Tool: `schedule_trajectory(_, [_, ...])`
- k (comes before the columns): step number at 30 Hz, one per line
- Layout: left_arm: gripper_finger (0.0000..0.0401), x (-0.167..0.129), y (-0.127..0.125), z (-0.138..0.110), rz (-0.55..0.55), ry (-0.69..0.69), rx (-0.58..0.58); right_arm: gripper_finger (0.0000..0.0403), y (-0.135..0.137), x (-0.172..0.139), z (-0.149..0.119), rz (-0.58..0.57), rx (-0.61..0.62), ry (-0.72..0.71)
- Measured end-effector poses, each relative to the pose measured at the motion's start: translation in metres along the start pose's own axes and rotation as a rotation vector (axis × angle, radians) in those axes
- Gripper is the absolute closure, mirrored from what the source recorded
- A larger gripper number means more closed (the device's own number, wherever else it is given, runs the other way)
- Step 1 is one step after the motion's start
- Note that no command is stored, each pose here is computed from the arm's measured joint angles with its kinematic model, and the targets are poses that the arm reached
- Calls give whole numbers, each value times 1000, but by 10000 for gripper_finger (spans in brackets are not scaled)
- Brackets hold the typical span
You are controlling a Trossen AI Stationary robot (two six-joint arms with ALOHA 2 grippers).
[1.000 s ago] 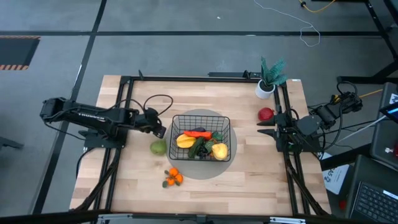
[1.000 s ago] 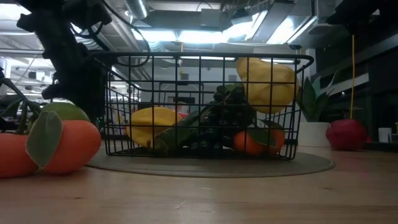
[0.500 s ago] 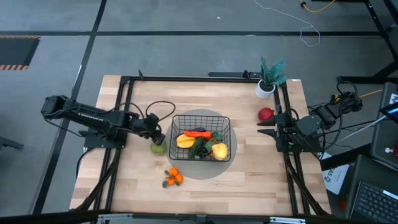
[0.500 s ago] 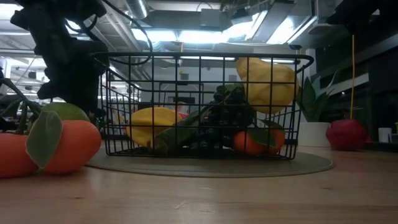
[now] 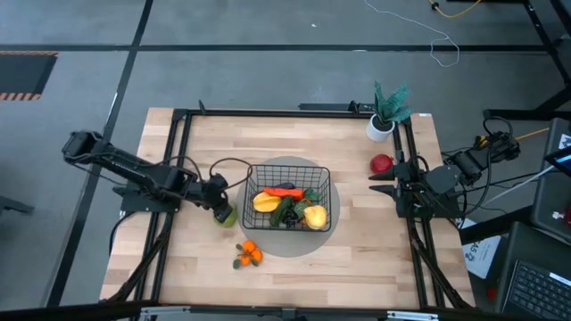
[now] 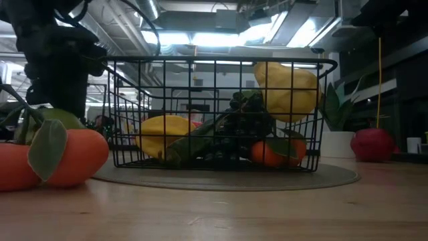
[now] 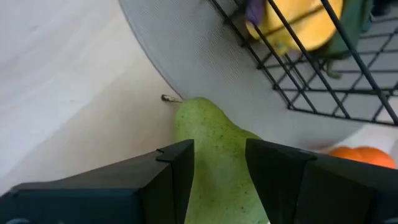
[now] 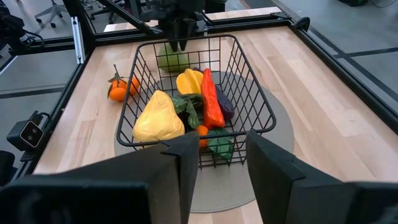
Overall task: Build produce basket
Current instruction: Put the green pear into the black wire basket
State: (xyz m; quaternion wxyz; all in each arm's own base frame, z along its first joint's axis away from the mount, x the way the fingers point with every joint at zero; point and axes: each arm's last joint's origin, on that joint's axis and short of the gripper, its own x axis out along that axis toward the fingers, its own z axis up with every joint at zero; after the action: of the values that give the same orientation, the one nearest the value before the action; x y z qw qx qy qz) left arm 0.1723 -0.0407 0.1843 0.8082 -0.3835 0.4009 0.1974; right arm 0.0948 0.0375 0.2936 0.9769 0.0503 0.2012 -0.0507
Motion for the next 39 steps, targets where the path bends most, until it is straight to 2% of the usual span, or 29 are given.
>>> schedule_trajectory(9, [268, -2, -4, -8, -10, 2, 22, 279, 0, 0, 0, 0, 0, 0])
schedule_trajectory(14, [268, -2, -4, -8, 12, -48, 27, 279, 0, 0, 0, 0, 0, 0])
schedule_trajectory(31, [268, -2, -4, -7, 24, -75, 27, 279, 0, 0, 0, 0, 0, 0])
schedule_trajectory(33, [268, -2, -6, -6, 1, -88, -12, 279, 0, 0, 0, 0, 0, 0])
schedule_trajectory(36, [268, -3, -15, -2, -96, -125, -102, 279, 0, 0, 0, 0, 0, 0])
schedule_trajectory(39, [268, 3, -16, -2, -79, -139, -95, 279, 0, 0, 0, 0, 0, 0])
